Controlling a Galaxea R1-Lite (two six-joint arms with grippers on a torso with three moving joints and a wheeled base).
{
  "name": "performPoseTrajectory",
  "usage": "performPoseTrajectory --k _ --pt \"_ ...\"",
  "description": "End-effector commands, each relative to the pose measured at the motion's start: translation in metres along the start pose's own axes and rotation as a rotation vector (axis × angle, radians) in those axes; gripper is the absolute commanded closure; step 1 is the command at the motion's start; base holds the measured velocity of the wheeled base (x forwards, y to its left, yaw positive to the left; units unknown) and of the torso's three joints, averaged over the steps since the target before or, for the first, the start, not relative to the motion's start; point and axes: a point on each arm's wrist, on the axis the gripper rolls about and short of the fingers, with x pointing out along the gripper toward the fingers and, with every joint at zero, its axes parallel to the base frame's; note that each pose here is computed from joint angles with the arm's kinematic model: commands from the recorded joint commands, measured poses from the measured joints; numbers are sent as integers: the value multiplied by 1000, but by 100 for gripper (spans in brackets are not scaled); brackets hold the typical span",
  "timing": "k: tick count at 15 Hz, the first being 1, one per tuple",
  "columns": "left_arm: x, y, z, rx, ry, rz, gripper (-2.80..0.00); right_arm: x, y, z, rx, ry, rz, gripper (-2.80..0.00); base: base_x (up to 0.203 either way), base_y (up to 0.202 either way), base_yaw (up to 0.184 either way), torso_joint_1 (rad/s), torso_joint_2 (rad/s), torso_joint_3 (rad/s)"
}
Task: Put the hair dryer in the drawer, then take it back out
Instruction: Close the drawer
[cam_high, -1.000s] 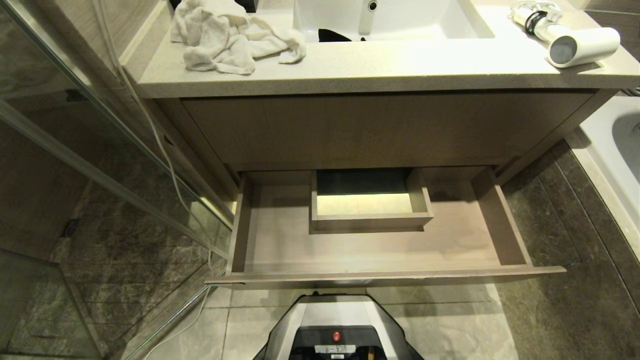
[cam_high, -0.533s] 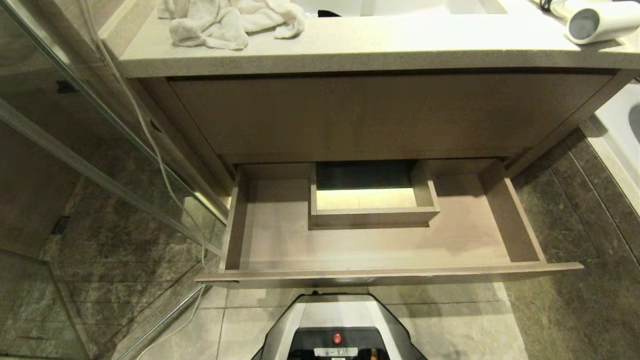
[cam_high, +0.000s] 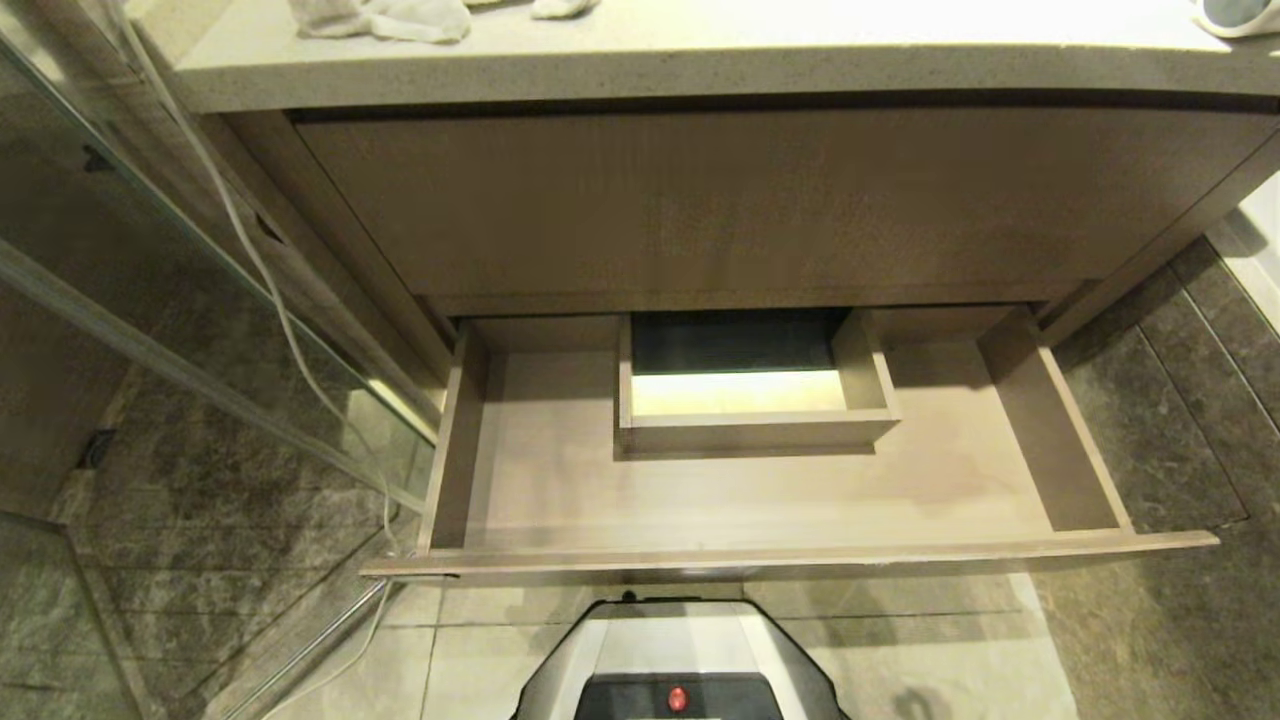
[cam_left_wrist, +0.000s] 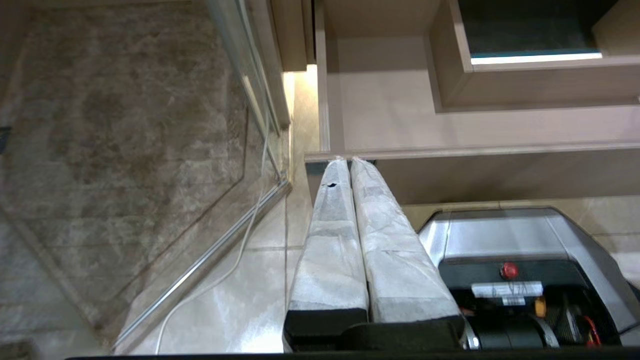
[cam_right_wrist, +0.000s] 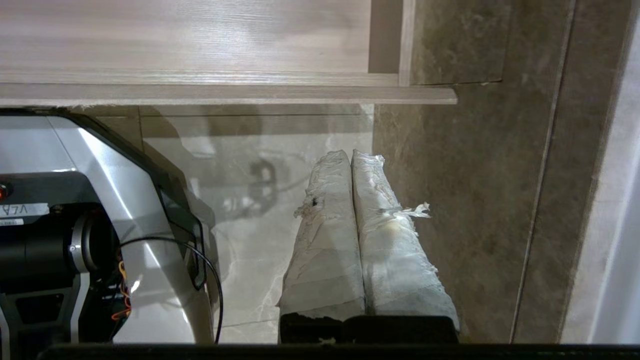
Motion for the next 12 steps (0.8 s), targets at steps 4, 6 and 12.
performPoseTrajectory --k 4,6,12 --pt "0 0 0 0 1 0 0 3 3 -9 2 34 14 0 0 0 0 -23 416 391" --pt "0 0 -1 0 2 0 0 5 6 -16 1 64 26 0 0 0 0 -10 326 357" --pt "0 0 0 0 0 0 0 22 18 -47 13 216 96 0 0 0 0 80 158 247"
